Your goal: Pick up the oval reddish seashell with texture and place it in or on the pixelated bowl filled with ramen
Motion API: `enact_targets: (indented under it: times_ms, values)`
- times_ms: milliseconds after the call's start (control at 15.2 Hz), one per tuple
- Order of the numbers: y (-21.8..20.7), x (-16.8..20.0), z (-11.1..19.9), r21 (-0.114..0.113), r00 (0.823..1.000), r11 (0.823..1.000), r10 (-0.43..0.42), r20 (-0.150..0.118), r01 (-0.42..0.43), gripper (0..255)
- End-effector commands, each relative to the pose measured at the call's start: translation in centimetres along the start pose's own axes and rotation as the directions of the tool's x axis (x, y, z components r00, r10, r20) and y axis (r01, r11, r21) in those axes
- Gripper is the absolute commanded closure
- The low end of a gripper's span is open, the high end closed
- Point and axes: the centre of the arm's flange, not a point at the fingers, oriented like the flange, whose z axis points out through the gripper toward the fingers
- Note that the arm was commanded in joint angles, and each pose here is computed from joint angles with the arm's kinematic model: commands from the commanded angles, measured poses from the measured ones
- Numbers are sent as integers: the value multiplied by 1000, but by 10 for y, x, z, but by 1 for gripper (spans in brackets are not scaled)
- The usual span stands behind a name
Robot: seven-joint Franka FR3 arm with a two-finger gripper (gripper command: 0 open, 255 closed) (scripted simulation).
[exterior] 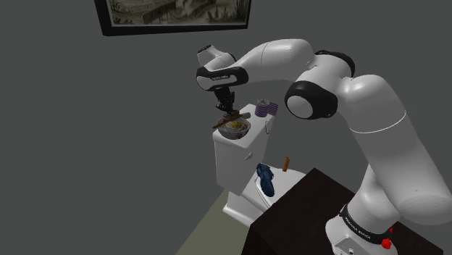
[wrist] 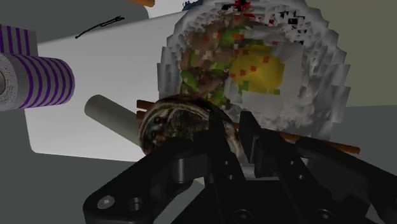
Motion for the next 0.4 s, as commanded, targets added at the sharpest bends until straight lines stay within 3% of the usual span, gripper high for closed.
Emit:
enact_targets:
  times_ms: [0,132,330]
  values:
    - [-34,44,19,-84,999,996,-38,12,39,255]
    - [-44,36,7,-88,999,995,-34,10,35,255]
    - [-33,46,24,-83,999,996,-41,13,42,255]
